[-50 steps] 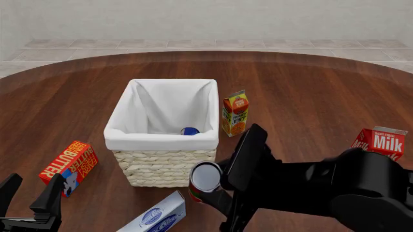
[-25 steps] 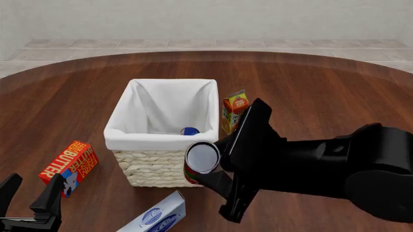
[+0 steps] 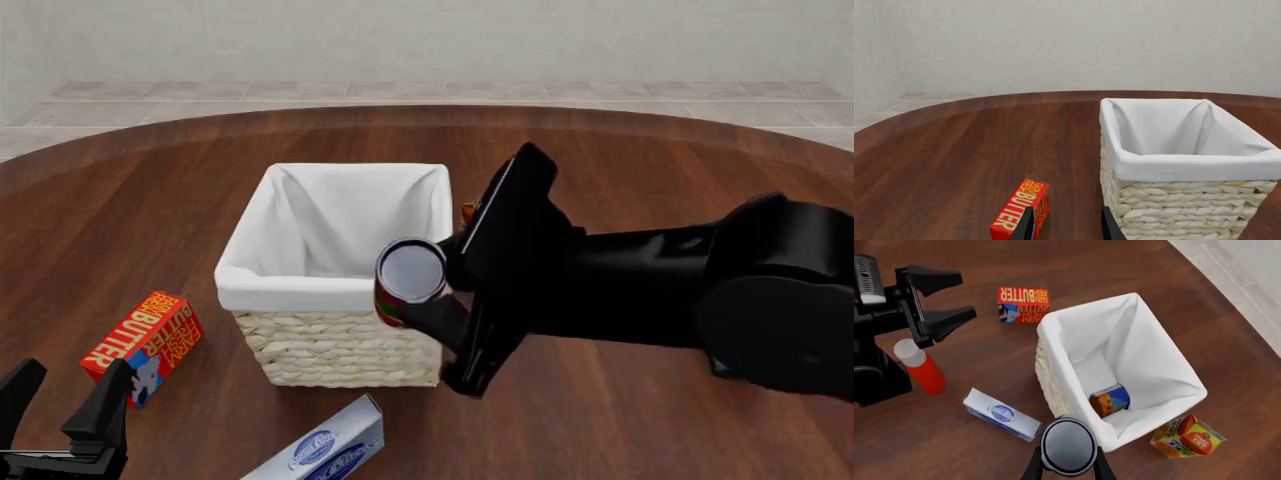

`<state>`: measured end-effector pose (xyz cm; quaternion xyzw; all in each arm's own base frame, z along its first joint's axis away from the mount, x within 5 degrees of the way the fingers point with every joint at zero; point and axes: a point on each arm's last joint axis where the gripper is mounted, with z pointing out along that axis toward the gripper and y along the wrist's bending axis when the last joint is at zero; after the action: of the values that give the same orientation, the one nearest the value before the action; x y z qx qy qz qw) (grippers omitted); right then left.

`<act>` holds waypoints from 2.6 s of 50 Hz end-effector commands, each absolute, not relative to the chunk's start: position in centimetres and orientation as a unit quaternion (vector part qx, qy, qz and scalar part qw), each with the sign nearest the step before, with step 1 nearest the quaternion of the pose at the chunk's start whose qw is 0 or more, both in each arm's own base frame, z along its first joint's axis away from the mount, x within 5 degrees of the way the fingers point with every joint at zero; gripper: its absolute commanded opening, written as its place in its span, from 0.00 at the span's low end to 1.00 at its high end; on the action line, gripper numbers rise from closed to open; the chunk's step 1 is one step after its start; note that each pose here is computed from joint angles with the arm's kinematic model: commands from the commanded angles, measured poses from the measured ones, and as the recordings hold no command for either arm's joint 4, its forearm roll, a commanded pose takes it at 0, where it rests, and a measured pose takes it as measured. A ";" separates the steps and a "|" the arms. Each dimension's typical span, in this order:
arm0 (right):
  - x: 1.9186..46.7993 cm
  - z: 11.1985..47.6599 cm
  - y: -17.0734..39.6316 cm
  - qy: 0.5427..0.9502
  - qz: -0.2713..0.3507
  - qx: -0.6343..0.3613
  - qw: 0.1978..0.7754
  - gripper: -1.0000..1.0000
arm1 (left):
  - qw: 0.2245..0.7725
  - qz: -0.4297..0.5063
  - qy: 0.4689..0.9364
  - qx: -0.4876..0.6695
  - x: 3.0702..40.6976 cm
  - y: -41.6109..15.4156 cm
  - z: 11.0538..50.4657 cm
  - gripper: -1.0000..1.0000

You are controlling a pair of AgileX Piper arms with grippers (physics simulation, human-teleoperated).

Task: Pick up the alphabet soup and the tomato sauce, and put them in the basket.

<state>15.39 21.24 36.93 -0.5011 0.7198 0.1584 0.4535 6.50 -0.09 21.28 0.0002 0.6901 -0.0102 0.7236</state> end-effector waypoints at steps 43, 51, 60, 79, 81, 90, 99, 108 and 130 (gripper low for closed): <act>20.6 39.2 24.2 0.727 0.143 -0.471 0.479 0.00 | 0.724 -0.010 0.690 0.000 6.5 -0.1 21.3 1.00; 21.3 39.4 24.5 0.728 0.140 -0.469 0.480 0.00 | 0.724 -0.010 0.690 0.000 6.5 -0.1 21.3 1.00; 21.8 39.1 25.1 0.731 0.141 -0.467 0.477 0.00 | 0.724 -0.010 0.690 0.000 6.5 -0.1 21.3 1.00; 24.8 38.5 26.4 0.748 0.133 -0.449 0.471 0.00 | 0.724 -0.010 0.690 0.000 6.5 -0.1 21.3 1.00; 25.1 38.5 26.5 0.749 0.132 -0.448 0.471 0.00 | 0.724 -0.010 0.690 0.000 6.5 -0.1 21.3 1.00; 26.1 37.7 27.1 0.757 0.128 -0.446 0.460 0.00 | 0.724 -0.010 0.690 0.000 6.5 -0.1 21.3 1.00; 26.9 36.5 27.6 0.766 0.122 -0.448 0.444 0.00 | 0.724 -0.010 0.690 0.000 6.5 -0.1 21.3 1.00; 27.5 35.3 27.9 0.774 0.117 -0.450 0.429 0.00 | 0.724 -0.010 0.690 0.000 6.5 -0.1 21.3 1.00; 29.7 33.8 28.6 0.787 0.108 -0.443 0.415 0.00 | 0.724 -0.010 0.690 0.000 6.5 -0.1 21.3 1.00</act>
<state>28.79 28.27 34.32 -0.4531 0.7790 0.1072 0.4199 6.50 -0.09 21.28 0.0002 0.6901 -0.0102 0.7236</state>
